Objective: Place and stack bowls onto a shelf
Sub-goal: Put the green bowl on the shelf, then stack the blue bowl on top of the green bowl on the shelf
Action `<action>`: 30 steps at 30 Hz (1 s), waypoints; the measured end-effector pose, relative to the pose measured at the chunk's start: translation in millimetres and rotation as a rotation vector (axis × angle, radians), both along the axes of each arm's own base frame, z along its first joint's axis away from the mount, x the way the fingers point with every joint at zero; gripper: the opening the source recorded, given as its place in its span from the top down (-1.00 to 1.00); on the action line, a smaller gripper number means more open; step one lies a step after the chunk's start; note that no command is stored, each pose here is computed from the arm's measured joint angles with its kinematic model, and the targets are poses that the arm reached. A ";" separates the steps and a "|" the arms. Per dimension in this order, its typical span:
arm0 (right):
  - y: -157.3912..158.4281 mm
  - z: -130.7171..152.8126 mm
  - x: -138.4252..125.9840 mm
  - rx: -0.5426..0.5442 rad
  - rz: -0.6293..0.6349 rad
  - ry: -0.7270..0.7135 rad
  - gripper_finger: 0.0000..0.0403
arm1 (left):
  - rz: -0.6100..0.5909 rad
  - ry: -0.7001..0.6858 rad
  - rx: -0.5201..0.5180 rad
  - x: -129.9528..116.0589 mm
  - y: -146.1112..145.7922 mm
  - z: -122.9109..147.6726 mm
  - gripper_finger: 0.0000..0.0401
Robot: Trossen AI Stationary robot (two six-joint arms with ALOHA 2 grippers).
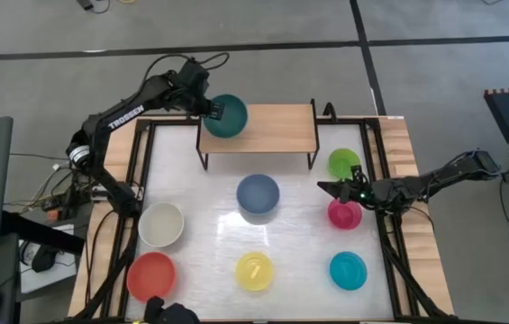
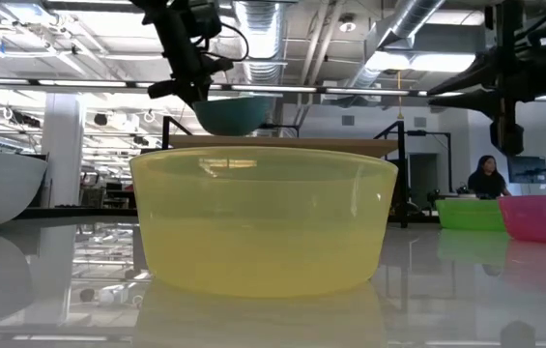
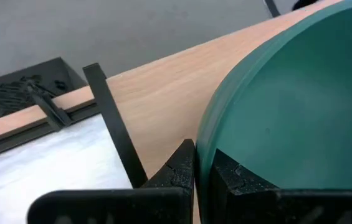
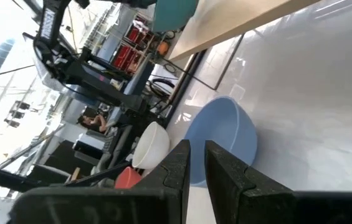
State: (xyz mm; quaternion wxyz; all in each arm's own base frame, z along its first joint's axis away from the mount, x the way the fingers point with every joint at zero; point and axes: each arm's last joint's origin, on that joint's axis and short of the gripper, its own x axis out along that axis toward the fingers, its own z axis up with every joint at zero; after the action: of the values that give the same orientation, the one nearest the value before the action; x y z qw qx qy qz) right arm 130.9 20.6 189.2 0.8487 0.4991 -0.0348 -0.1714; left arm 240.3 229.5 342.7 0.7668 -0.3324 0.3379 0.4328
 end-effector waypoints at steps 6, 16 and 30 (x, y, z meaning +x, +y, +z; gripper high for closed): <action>-0.3 1.7 0.3 0.004 -0.001 -0.018 0.63 | 0.027 0.034 -0.003 -5.0 2.7 -2.6 0.93; -2.5 22.4 0.1 -0.042 -0.053 -0.196 0.62 | -0.007 0.063 0.033 -5.7 4.4 -2.2 0.43; -18.7 17.7 7.0 -0.106 -0.077 -0.140 0.58 | -0.025 0.014 0.034 -42.5 -64.3 53.7 0.05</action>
State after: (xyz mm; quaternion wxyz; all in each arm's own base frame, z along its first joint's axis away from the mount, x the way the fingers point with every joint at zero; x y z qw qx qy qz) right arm 137.9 1.9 206.9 0.8622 0.4626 -0.1221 -0.1665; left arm 197.7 165.3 396.4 0.7753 -0.3120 0.3402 0.4310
